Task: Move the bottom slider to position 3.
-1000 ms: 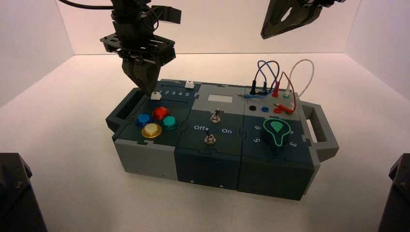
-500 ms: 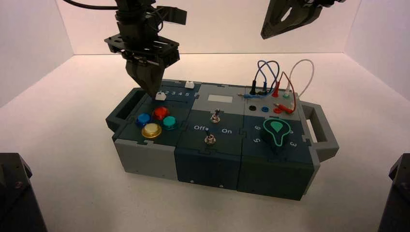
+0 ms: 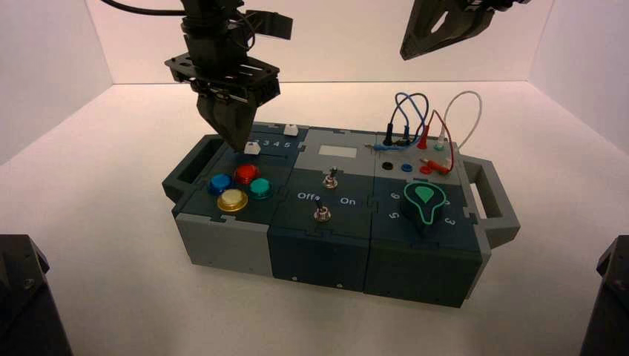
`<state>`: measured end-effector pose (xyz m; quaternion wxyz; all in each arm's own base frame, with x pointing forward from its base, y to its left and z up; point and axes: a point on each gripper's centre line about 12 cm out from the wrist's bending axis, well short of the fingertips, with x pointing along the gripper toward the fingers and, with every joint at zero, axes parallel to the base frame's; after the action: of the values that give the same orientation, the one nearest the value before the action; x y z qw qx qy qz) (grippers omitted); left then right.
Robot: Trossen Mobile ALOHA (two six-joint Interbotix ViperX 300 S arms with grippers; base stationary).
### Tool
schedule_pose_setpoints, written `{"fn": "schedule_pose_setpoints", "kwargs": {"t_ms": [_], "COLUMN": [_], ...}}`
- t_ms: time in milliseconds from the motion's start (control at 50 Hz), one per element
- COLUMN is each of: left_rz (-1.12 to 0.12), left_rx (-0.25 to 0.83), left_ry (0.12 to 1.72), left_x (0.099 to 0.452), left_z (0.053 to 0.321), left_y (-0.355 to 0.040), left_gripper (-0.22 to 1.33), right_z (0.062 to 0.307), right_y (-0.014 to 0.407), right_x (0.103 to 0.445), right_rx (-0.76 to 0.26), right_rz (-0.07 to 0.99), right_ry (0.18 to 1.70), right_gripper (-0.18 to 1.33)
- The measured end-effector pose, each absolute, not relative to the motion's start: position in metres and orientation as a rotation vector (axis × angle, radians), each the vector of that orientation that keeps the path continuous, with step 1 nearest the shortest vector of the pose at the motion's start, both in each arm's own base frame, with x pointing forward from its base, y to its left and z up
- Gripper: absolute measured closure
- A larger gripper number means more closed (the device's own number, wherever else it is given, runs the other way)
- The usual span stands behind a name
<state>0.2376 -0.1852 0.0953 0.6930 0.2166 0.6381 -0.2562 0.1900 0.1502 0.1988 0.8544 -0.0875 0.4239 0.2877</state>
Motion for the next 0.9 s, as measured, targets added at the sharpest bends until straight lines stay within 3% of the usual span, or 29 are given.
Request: {"fn": "schedule_pose_setpoints", "kwargs": {"t_ms": [900], "left_rz": [-0.588], "left_rx": [0.5], "left_ry": [1.426], "left_x": [0.2341], "left_z": [0.0938], "left_y": [-0.1901], "left_gripper": [1.27], "right_z": [0.1983], "right_y": [0.1501], "right_x": [0.19], "right_rx": [-0.187], "right_rz": [0.605], "right_ry": [0.894], "right_gripper": [1.29]}}
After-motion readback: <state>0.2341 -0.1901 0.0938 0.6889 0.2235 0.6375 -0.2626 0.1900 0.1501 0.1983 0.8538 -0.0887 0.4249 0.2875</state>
